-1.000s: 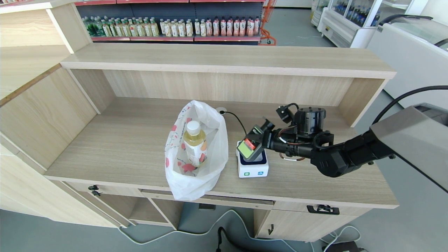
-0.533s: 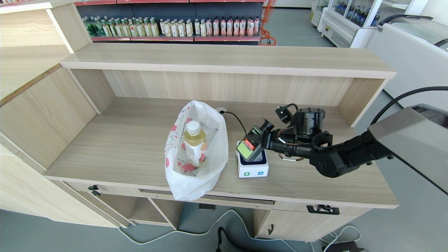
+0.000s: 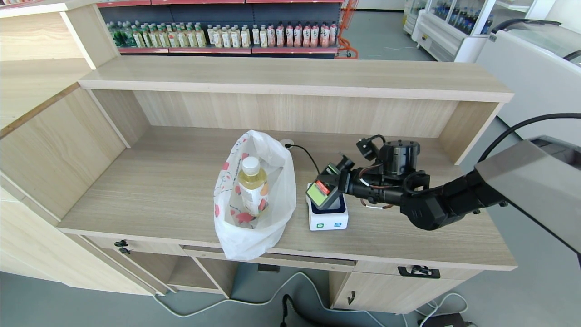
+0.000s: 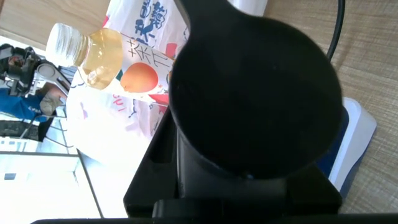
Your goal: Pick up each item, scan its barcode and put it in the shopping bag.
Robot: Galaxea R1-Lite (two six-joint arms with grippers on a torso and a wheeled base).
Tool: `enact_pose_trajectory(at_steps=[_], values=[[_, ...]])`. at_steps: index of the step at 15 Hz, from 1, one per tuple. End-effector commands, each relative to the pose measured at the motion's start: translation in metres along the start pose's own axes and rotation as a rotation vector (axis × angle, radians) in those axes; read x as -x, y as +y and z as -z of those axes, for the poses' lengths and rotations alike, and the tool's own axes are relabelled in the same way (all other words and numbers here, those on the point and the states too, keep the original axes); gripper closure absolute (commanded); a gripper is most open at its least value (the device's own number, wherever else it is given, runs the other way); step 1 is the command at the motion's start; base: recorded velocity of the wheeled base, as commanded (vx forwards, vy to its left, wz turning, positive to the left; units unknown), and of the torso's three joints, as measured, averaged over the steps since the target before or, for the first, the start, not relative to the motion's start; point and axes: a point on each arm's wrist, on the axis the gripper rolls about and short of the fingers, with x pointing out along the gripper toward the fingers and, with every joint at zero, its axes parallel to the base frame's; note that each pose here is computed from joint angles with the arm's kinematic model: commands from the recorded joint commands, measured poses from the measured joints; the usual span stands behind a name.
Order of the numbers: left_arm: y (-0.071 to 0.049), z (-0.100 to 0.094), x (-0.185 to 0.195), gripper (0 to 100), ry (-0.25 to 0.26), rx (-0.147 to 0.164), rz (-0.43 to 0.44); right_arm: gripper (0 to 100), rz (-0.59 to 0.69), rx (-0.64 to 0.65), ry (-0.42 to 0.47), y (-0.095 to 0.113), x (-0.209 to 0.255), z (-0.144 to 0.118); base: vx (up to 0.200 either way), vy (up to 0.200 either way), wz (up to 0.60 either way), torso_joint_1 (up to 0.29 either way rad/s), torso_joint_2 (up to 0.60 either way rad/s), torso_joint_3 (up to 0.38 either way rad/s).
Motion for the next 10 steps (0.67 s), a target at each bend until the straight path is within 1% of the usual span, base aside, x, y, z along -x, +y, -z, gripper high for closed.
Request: enact_pose_trajectory(at_steps=[1, 3, 6, 7, 9, 10], values=[[0.0, 0.0, 0.0, 0, 0.0, 0.0, 0.0, 100, 0.0, -0.001, 0.001, 0.0, 0.0, 0.001, 0.0, 0.0, 0.0, 0.0, 0.0, 0.0], [0.0, 0.0, 0.0, 0, 0.0, 0.0, 0.0, 100, -0.003, 0.004, -0.006, 0.003, 0.002, -0.003, 0.0, 0.0, 0.0, 0.0, 0.0, 0.0], [0.0, 0.0, 0.0, 0, 0.0, 0.0, 0.0, 100, -0.01, 0.058, -0.095, 0.025, 0.031, -0.036, 0.0, 0.0, 0.0, 0.0, 0.0, 0.0], [0.0, 0.0, 0.0, 0, 0.0, -0.003, 0.0, 100, 0.039, 0.15, -0.138, 0.024, 0.051, -0.049, 0.0, 0.0, 0.0, 0.0, 0.0, 0.0], [0.0, 0.0, 0.0, 0, 0.0, -0.005, 0.0, 100, 0.261, 0.501, -0.173, 0.003, 0.093, -0.056, 0.0, 0.0, 0.0, 0.0, 0.0, 0.0], [0.0, 0.0, 0.0, 0, 0.0, -0.005, 0.0, 100, 0.3, 0.586, -0.198, -0.002, 0.102, -0.058, 0.0, 0.0, 0.0, 0.0, 0.0, 0.0]])
